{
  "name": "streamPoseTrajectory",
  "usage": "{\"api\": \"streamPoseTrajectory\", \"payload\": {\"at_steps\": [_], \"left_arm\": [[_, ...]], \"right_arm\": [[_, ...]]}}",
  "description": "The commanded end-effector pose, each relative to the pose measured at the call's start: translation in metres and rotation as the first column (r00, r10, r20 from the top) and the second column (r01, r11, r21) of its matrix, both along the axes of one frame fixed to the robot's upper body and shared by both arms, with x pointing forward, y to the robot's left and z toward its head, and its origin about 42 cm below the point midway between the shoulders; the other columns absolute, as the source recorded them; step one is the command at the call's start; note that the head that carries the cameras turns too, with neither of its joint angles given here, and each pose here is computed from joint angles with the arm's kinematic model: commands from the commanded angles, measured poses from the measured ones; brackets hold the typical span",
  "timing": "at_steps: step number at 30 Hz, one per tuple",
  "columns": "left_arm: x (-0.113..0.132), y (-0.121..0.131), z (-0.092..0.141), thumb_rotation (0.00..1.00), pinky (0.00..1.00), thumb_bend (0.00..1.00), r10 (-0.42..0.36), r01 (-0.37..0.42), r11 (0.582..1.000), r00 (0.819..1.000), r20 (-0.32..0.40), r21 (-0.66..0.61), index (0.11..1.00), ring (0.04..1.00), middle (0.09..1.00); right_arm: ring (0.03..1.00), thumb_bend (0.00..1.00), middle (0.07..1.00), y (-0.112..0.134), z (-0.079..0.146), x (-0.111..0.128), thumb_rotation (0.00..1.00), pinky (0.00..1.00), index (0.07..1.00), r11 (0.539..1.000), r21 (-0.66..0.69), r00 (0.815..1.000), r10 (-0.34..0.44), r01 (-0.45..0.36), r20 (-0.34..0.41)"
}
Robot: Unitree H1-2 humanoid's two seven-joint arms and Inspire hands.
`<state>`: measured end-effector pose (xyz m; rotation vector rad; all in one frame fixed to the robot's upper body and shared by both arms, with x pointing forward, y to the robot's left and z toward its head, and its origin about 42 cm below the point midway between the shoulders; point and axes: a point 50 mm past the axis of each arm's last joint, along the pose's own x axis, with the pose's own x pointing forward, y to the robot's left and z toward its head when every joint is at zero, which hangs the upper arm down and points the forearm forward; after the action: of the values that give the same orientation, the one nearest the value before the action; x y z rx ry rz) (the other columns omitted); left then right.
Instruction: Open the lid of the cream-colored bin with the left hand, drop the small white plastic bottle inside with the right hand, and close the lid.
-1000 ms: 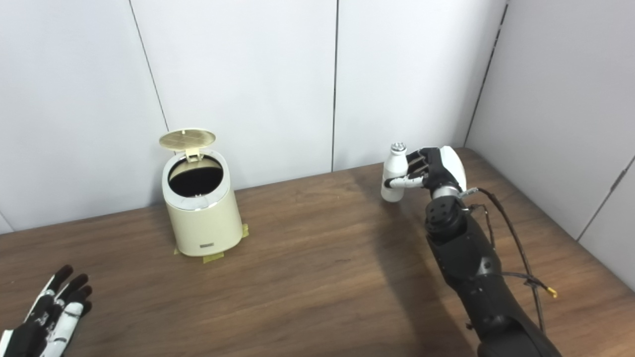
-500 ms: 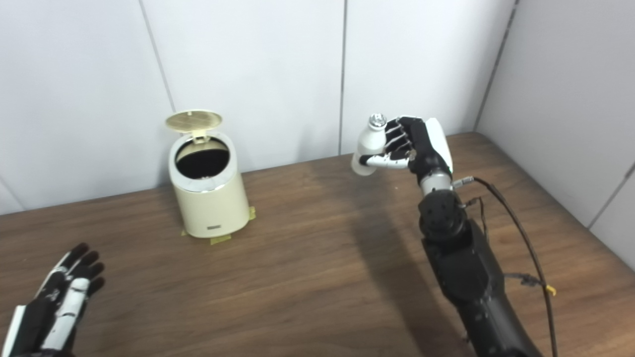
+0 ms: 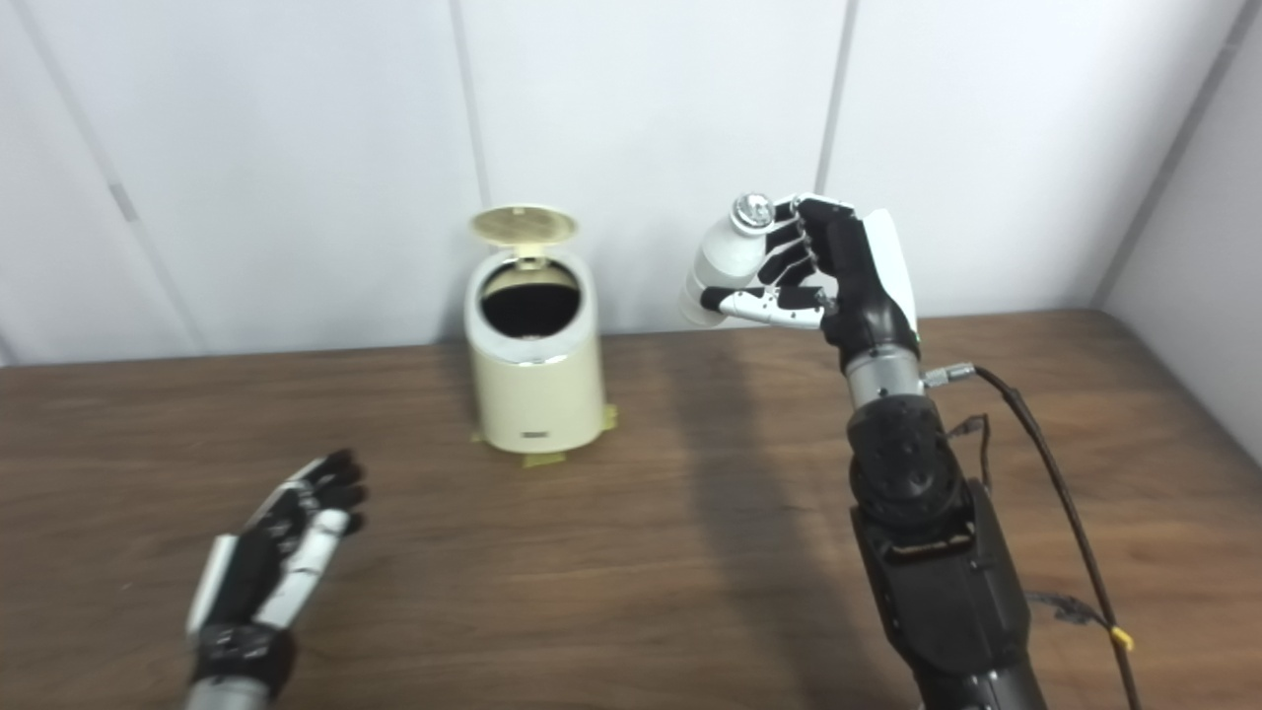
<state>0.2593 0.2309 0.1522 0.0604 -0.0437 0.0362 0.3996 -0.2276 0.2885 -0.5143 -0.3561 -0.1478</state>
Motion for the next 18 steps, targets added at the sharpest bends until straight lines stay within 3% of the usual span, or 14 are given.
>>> {"api": "streamPoseTrajectory", "payload": {"at_steps": [1, 9, 18], "left_arm": [[0.0, -0.005, 0.005, 0.58, 0.82, 0.57, 0.008, -0.009, 1.0, 0.999, 0.051, 0.006, 0.857, 0.846, 0.84], [0.001, -0.013, 0.001, 0.61, 0.8, 0.58, 0.01, -0.011, 1.0, 0.999, 0.053, 0.015, 0.853, 0.833, 0.833], [0.001, -0.016, -0.001, 0.61, 0.8, 0.57, 0.003, -0.004, 1.0, 0.999, 0.052, 0.008, 0.864, 0.832, 0.838]], "right_arm": [[0.426, 0.52, 0.476, 0.011, 0.027, 0.006, 0.0, 0.35, 0.499, 0.998, -0.041, 0.992, 0.041, -0.037, 0.122], [0.421, 0.52, 0.486, 0.044, 0.027, 0.027, 0.0, 0.35, 0.497, 0.99, -0.08, 0.974, 0.127, -0.113, 0.189], [0.418, 0.52, 0.494, 0.069, 0.042, 0.045, 0.0, 0.33, 0.489, 0.986, -0.089, 0.96, 0.158, -0.141, 0.229]]}}
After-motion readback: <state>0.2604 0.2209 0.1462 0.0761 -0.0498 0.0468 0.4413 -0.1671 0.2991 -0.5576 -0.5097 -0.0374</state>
